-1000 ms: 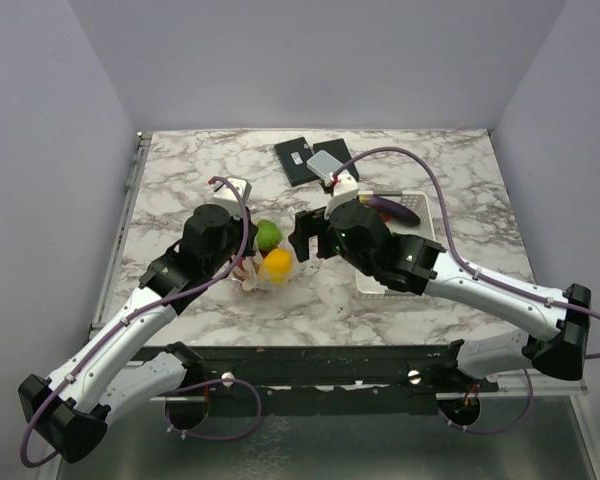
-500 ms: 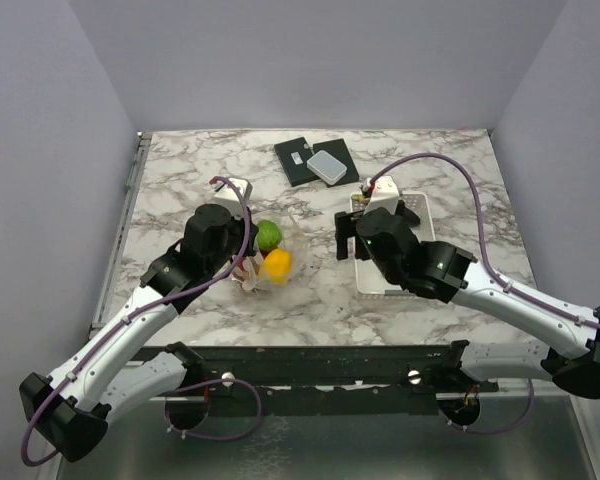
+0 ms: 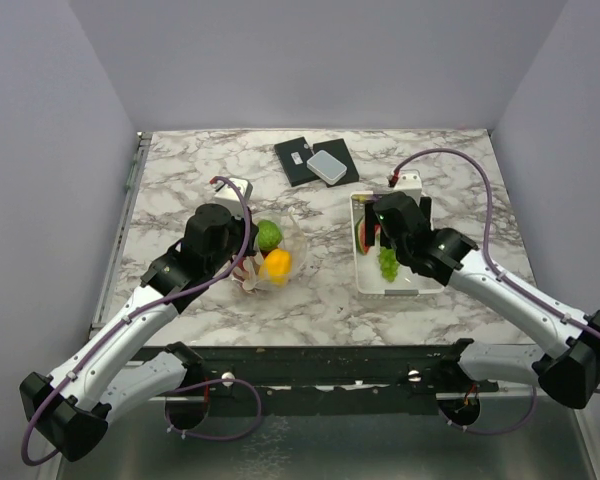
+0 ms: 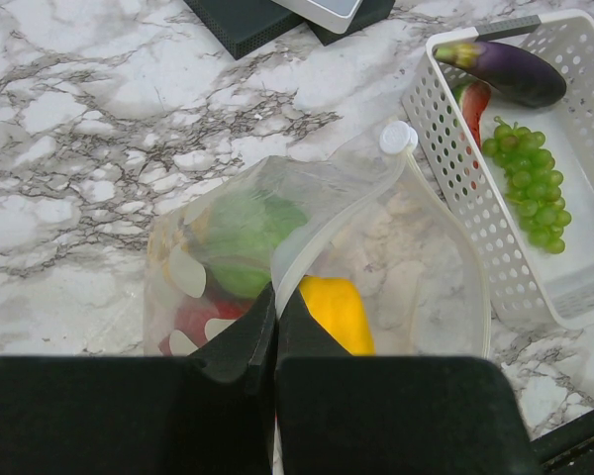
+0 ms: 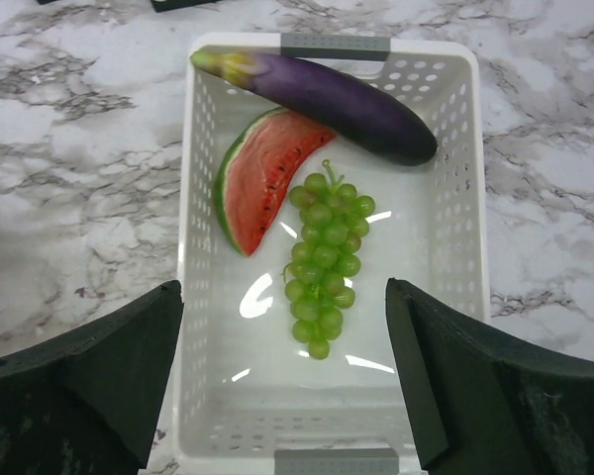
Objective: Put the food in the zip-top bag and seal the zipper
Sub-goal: Pick up the fake vegetable from the bin.
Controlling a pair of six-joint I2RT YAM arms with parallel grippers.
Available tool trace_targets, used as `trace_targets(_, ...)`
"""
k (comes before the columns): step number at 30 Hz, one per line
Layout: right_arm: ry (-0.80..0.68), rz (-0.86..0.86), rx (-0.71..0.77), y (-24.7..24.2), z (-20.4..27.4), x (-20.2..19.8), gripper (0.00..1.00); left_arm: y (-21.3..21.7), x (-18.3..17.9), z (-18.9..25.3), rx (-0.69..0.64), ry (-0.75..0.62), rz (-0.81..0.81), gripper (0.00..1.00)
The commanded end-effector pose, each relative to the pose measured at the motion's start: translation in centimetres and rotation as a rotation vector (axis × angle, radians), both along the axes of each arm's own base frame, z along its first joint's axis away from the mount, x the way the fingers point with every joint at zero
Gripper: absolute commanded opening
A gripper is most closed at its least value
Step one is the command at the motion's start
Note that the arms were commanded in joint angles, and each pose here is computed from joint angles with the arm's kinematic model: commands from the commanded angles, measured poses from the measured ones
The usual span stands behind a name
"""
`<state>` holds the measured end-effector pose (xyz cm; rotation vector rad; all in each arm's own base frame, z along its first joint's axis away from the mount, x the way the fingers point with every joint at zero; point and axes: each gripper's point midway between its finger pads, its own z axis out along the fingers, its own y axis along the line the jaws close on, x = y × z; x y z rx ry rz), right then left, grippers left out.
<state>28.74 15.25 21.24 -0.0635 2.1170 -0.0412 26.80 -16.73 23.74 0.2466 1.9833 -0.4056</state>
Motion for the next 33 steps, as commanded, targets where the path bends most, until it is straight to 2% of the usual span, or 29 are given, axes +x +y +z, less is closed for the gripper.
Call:
trace_targets(1, 0.033, 0.008, -0.063, -0.2, -1.3, 1.7, 0.88, -0.3, 0.1, -0.1, -0.006, -0.007, -0.015, 0.00)
trace_targets(18, 0.106, 0.019, -0.249, -2.0, -4.1, 9.4, 0.79, -0.4, 0.0, 0.0, -0.008, -0.008, -0.019, 0.00)
trace_targets(25, 0.123, 0.072, -0.283, -1.7, -5.9, 12.4, 0.78, -0.4, 0.0, 0.1, -0.011, -0.010, -0.022, 0.00)
trace_targets(33, 0.115, 0.129, -0.404, -1.3, -7.1, 15.2, 0.74, -0.4, 0.0, 0.0, -0.011, -0.009, -0.022, 0.00)
